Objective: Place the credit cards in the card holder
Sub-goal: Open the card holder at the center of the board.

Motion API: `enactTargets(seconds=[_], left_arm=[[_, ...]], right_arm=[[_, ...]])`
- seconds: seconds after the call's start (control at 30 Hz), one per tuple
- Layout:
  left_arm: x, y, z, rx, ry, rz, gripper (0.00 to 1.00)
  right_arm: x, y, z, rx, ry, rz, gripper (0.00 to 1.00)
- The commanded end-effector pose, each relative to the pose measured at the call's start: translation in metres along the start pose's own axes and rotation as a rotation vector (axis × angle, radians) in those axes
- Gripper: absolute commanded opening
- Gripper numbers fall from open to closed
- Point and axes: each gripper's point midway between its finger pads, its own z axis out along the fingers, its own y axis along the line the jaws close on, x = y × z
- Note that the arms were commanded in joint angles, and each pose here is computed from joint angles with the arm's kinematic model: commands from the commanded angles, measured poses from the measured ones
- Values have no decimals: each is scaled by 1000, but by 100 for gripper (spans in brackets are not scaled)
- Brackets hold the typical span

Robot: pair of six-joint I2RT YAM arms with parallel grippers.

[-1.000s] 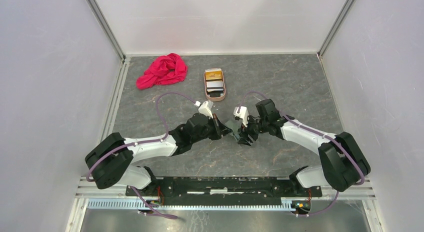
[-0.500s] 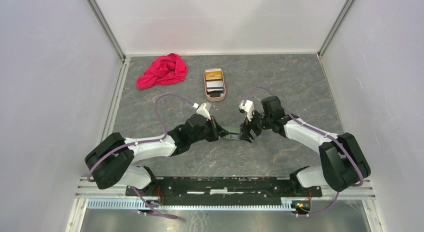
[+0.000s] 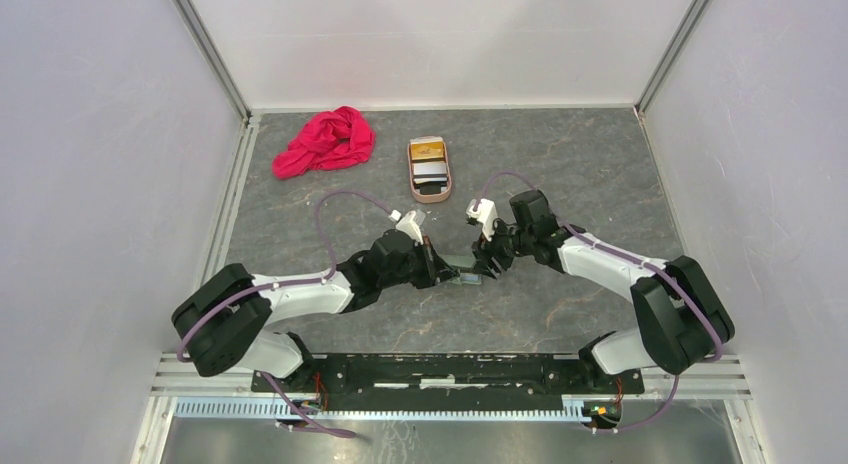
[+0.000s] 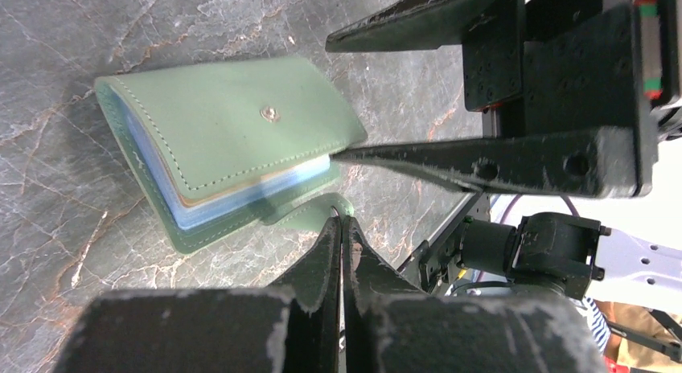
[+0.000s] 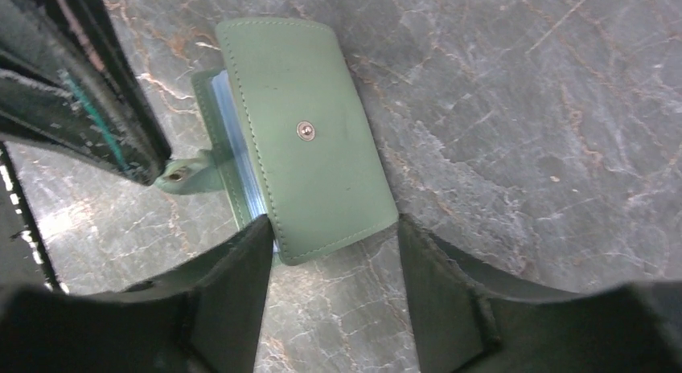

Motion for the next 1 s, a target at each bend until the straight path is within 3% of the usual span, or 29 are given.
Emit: enactTargets(seconds=[0.0, 0.4, 0.57, 0.77, 0.87, 0.97], left_arm=[[3, -12, 1, 51, 31, -20, 2], [18, 6, -9, -8, 86, -7, 2], [10, 25, -5, -117, 85, -9, 2], [6, 24, 26, -143, 143, 20, 2], [15, 34, 41, -166, 191, 28, 2], [26, 45, 45, -196, 230, 21, 2]], right_arm=[[-22, -25, -3, 110, -32, -15, 59], [-26, -42, -22, 222, -47, -20, 0], [-2, -46, -44, 244, -38, 74, 0], [60, -38, -65, 283, 111, 112, 0], [70, -54, -79, 382, 178, 123, 0], [72, -81, -97, 512, 187, 160, 22]])
